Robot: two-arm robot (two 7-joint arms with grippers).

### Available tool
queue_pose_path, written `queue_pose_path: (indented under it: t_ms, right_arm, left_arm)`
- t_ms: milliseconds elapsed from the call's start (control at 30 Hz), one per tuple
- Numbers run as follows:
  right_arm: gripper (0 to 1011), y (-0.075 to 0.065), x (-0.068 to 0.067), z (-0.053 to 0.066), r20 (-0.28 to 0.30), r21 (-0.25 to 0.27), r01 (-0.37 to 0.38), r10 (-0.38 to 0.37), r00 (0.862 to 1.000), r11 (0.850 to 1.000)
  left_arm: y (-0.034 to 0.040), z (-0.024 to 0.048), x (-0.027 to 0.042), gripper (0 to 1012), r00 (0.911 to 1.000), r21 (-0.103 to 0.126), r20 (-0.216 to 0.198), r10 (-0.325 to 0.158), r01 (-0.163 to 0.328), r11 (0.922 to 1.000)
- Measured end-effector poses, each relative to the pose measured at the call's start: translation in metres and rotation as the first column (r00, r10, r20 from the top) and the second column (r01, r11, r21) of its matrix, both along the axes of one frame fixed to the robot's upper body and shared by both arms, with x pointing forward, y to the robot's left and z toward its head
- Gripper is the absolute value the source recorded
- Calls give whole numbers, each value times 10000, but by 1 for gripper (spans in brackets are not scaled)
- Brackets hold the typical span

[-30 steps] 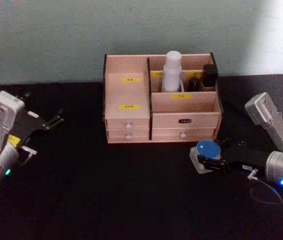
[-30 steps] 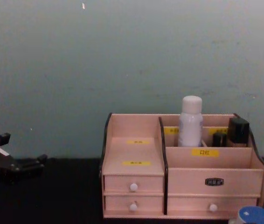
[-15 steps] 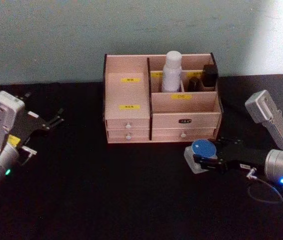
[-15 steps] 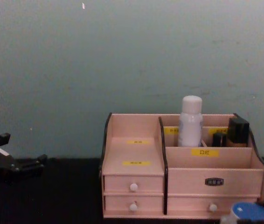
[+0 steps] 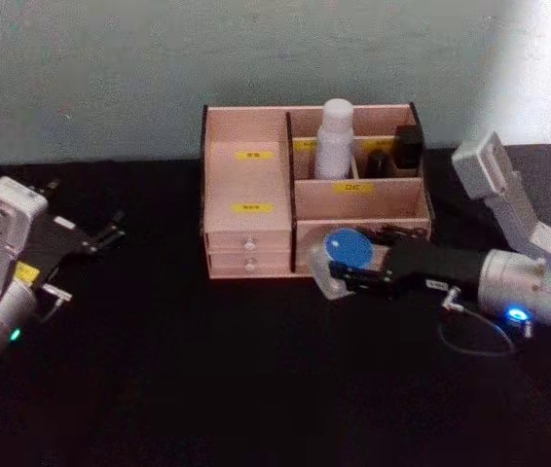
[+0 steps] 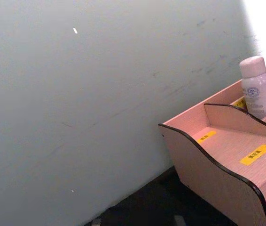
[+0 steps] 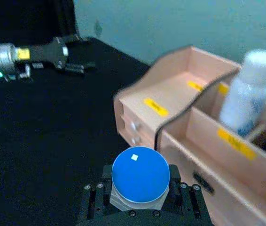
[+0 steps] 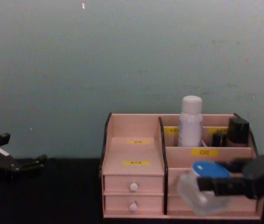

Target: Pick up the facial cleanser and watermelon frost from the table and place them into the tiered storage box.

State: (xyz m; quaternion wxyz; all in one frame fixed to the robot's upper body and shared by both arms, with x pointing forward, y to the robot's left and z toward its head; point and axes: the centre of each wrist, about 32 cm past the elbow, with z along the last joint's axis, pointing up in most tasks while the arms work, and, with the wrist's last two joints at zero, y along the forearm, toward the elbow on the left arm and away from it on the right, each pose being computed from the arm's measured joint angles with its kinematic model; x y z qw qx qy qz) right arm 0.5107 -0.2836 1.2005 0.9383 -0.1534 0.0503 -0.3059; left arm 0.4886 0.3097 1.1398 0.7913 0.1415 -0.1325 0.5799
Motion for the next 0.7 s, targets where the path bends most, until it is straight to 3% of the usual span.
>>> queue_pose_path:
  t_ms: [367, 700]
  right_arm:
    - [715, 318, 327, 160, 669, 396, -593, 566, 9962, 9975]
    - [715, 544, 620, 249, 983, 457, -785, 737, 9924, 9959]
  left_arm:
    - [0, 0, 0, 1001, 10000, 1, 0, 0, 0, 10000]
    - [0, 0, 0, 1001, 10000, 0, 0, 0, 0, 10000]
